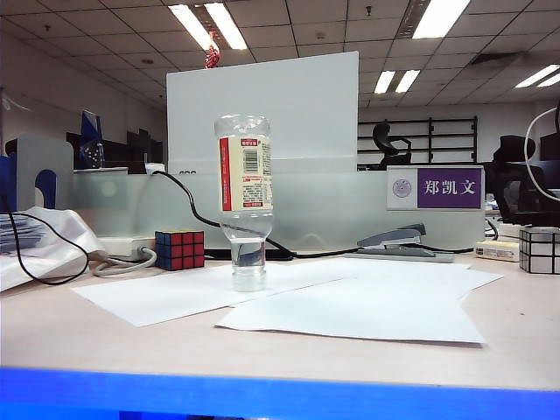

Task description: Flip the plastic bottle upside down.

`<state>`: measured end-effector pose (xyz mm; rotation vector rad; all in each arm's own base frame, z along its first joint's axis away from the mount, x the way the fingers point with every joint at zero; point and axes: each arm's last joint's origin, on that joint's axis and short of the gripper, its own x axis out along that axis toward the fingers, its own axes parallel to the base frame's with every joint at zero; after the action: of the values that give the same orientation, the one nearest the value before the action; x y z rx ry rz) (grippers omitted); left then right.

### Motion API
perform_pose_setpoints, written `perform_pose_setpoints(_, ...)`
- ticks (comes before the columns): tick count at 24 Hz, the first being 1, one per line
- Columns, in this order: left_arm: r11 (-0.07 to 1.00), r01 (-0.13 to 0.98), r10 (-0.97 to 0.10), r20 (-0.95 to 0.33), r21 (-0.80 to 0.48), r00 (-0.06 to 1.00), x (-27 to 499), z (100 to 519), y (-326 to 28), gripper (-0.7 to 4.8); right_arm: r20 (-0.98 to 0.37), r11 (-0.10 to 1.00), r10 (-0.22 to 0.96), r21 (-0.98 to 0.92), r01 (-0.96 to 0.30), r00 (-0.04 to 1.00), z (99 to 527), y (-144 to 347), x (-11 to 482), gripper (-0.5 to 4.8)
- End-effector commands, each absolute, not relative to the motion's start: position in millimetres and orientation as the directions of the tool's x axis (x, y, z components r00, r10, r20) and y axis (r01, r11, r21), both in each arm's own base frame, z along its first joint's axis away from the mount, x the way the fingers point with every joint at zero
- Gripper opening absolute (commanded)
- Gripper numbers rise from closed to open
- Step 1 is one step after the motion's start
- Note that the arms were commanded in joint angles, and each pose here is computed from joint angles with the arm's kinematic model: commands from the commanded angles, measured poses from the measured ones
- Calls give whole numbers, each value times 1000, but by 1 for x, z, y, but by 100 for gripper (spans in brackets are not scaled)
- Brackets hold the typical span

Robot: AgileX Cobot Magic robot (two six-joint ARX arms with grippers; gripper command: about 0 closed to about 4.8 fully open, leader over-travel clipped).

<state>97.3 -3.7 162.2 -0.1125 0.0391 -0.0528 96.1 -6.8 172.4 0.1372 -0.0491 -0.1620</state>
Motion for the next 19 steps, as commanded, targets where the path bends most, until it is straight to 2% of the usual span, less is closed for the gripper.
perform_pose_setpoints(1,992,53,-56,-21,-113,998,97,164,-4,-5,57,978,-159,144,149,986,175,-13,95,-5)
perform_pose_setpoints(19,992,53,-55,-21,-113,998,97,164,-4,-5,36,983,-120,145,113,992,167,-14,97,-5)
